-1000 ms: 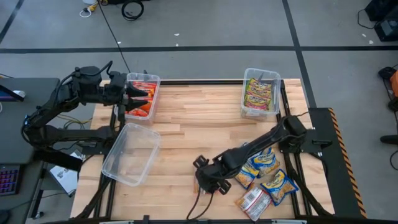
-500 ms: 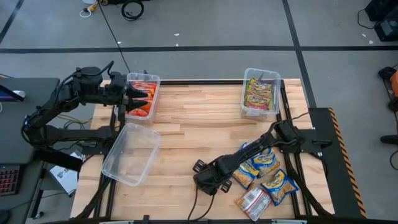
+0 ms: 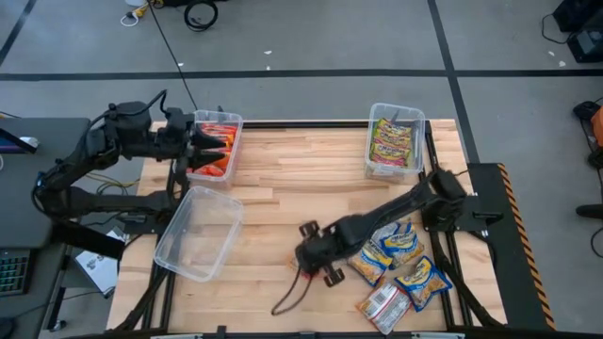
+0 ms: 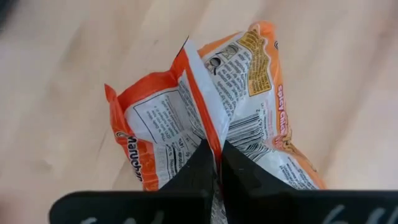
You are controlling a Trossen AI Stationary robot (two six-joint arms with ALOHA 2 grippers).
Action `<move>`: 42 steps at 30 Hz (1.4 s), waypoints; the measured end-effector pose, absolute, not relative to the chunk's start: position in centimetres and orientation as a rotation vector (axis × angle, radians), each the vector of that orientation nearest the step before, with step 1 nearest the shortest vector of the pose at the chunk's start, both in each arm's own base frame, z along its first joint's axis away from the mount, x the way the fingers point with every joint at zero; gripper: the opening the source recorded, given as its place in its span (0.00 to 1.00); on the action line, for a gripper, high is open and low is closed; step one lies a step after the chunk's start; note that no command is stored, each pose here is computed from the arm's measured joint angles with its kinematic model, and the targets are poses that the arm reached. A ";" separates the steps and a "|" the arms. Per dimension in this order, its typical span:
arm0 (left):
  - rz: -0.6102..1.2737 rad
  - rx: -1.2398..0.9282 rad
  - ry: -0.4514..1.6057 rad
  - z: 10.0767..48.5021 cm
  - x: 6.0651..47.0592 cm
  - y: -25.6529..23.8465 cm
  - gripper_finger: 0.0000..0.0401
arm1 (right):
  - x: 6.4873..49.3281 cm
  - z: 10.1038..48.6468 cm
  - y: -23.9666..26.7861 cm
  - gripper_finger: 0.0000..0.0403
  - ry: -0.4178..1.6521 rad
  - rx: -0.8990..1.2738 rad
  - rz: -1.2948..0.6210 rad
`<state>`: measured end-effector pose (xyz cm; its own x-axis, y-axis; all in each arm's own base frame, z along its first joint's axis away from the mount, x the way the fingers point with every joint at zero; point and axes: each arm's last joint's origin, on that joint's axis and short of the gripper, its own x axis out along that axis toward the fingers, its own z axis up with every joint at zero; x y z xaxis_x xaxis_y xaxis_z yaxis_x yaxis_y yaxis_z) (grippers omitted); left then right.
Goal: Sort Maruchan noodles
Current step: Put the orange noodle pack into the top left transparent bin
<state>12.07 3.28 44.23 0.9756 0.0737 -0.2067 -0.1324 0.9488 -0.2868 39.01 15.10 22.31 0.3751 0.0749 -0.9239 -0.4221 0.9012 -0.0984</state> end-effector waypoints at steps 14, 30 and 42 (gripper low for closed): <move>-0.185 -0.001 0.119 45.0 14.4 -0.4 0.44 | 36.5 35.5 1.9 0.04 0.715 0.677 -0.219; 0.234 -0.107 0.281 43.0 16.8 -0.9 0.44 | 35.6 40.1 -5.3 0.04 0.247 0.809 -0.439; 0.511 -0.335 0.299 38.7 18.3 1.3 0.51 | 36.1 39.9 -10.1 0.04 0.092 0.690 -0.663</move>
